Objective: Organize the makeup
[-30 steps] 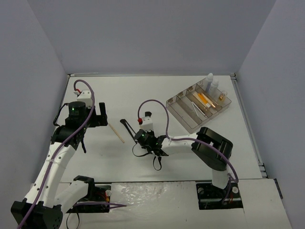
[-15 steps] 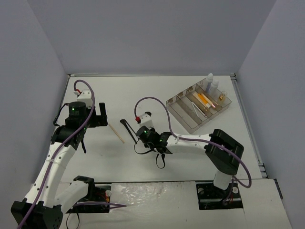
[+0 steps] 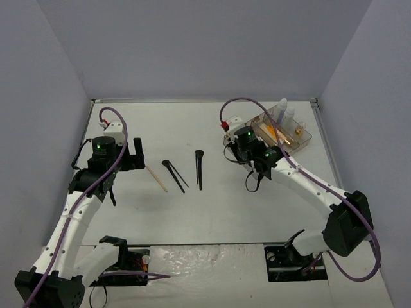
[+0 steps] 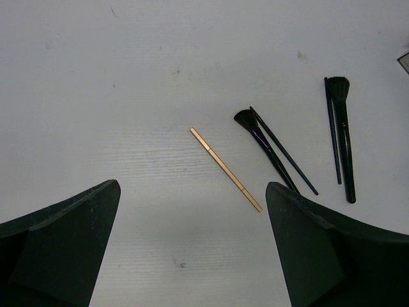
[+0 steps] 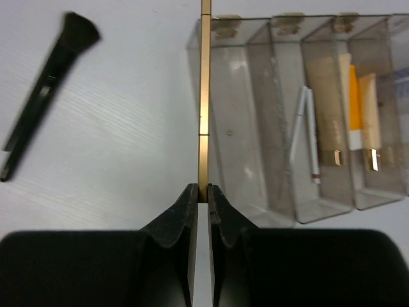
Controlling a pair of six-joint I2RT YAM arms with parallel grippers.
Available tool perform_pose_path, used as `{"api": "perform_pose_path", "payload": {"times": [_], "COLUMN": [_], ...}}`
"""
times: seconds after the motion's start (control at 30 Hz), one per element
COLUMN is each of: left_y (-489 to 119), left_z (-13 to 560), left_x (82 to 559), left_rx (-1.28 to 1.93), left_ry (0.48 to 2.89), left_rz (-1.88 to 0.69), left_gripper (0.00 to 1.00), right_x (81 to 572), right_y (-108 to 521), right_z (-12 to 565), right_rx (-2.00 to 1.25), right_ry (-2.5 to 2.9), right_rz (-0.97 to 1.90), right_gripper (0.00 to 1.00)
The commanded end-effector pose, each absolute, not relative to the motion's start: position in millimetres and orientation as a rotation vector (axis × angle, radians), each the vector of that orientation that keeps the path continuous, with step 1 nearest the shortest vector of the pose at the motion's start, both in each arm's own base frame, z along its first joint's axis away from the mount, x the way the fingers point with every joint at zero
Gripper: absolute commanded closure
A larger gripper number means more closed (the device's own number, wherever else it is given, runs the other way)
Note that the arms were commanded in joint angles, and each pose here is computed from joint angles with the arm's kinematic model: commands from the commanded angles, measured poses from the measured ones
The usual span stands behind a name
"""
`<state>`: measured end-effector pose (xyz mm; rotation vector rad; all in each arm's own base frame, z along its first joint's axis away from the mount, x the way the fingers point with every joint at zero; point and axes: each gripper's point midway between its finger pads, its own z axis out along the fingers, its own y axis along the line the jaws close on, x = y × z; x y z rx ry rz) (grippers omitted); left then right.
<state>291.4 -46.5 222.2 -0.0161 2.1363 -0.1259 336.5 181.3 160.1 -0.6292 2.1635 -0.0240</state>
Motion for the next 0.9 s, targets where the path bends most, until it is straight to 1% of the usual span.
{"api": "perform_pose_path", "payload": {"times": [0.0,0.03,0.2,0.53,0.63,0.87], "left_y": [-47.0,-46.1,-46.0,-46.3,-46.2,-46.4], "left_z": [245.9,247.2,247.2,246.0,245.4,244.6], "left_x": [299.4,299.4,298.9,299.5,299.8,300.6], "left_rx": [-0.034,-0.037,-0.036,-0.036,-0.035,-0.036], "left_ry": [2.055,2.053,2.049,2.054,2.056,2.06], "left_rz": [-0.146,-0.142,-0.143,-0.144,-0.142,-0.142], "left_gripper": [0.03,0.03,0.03,0.03,0.03,0.03], "right_x": [359.6,365.5,379.4,385.9,389.4,398.0], "right_y": [127.9,120.5,92.0,71.2,66.2,64.9], "right_z": [181.0,182.9,173.5,116.6,111.9,122.5], "right_rx": [-0.788,-0.786,-0.757,-0.773,-0.777,-0.781], "right_ry": [2.173,2.18,2.261,2.432,2.445,2.414], "right_rz": [-0.102,-0.087,-0.21,-0.345,-0.38,-0.395], "right_gripper": [1.0,1.0,1.0,1.0,1.0,1.0]}}
